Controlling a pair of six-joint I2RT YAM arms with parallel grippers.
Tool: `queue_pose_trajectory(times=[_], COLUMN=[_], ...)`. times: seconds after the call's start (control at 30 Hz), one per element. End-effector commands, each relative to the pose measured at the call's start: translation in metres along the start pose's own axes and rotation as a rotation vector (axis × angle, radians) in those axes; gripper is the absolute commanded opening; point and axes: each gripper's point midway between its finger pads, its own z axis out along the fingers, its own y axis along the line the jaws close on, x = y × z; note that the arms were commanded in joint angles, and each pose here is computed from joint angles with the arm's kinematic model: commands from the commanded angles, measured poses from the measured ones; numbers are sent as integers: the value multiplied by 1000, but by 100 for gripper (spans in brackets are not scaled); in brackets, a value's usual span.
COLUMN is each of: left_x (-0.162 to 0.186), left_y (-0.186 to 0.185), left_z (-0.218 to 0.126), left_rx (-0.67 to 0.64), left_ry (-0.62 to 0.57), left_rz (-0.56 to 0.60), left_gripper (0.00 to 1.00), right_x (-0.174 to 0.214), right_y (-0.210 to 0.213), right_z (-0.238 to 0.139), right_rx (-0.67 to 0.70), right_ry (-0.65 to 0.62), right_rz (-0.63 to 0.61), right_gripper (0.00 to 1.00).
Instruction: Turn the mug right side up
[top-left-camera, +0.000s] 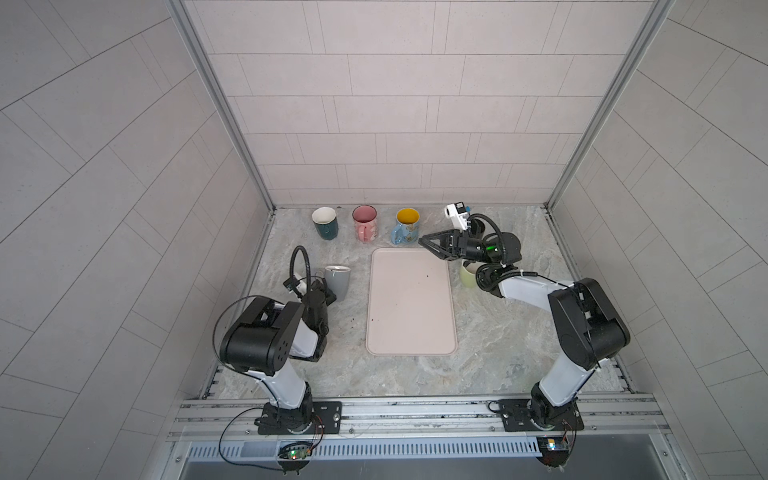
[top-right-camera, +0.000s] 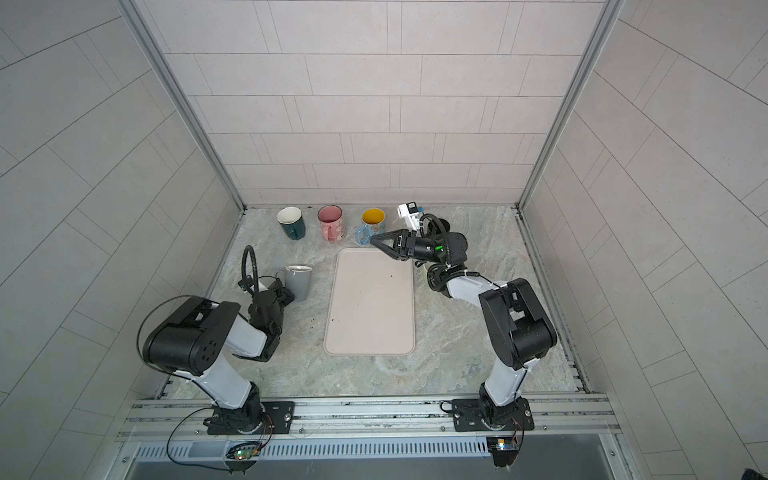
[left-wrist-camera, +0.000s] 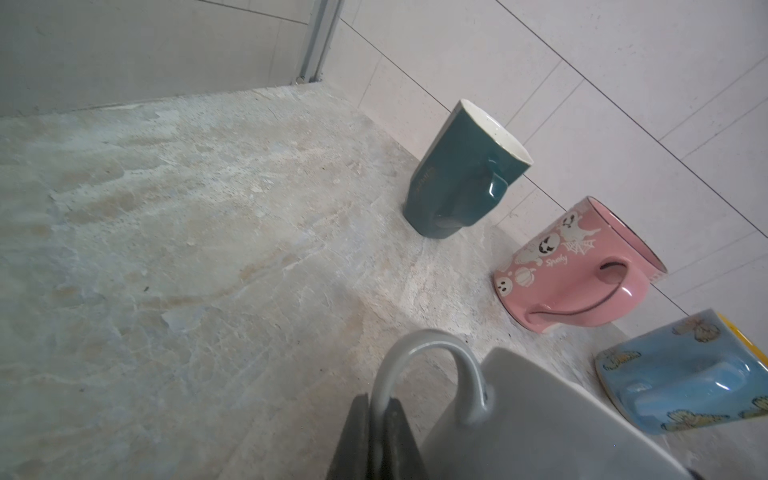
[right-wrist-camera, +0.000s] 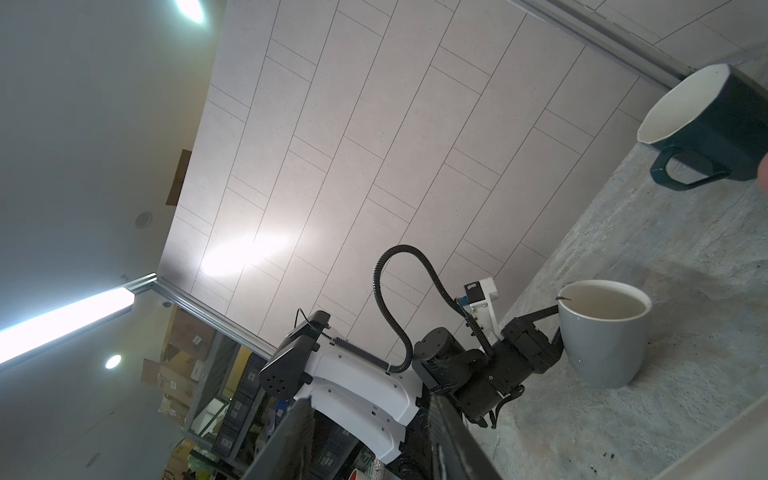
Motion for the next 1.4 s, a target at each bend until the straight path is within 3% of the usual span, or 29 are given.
queue_pose_trajectory(times=[0.0,0.2,0.3,0.4,0.5,0.6,0.77,0.97,1.37], left_x=[-35,-55,-58,-55,-49,-41,-40,-38,-27], left_y=[-61,-127,-156,-182,-198,-212,-232,-245,-258], left_z=[-4,-17,-26,-37,-43,-48,-59,-63,-77], left_rx=[211,440,545,637,697,749,815,865,923], left_ry=[-85,-92,-85,-75,-57,-35,-37,-19,16], left_rz=[-32,-58,-39,8,36,59,85,76,76], left_gripper=[0,0,0,0,0,0,0,0,0], right_x=[3,13,21,39,70,64,73,81,56], right_y=[19,15,-3,-34,-53,-44,-58,-63,-75], right_z=[-3,-10,-17,-31,-66,-62,-69,-57,-38], right_rx=[-28,13,114,343,742,705,802,809,750], right_ry=[4,19,30,89,301,285,370,408,286], right_rz=[-40,-12,5,-6,-150,-103,-37,-51,0], right_gripper=[46,46,47,52,62,64,66,67,67])
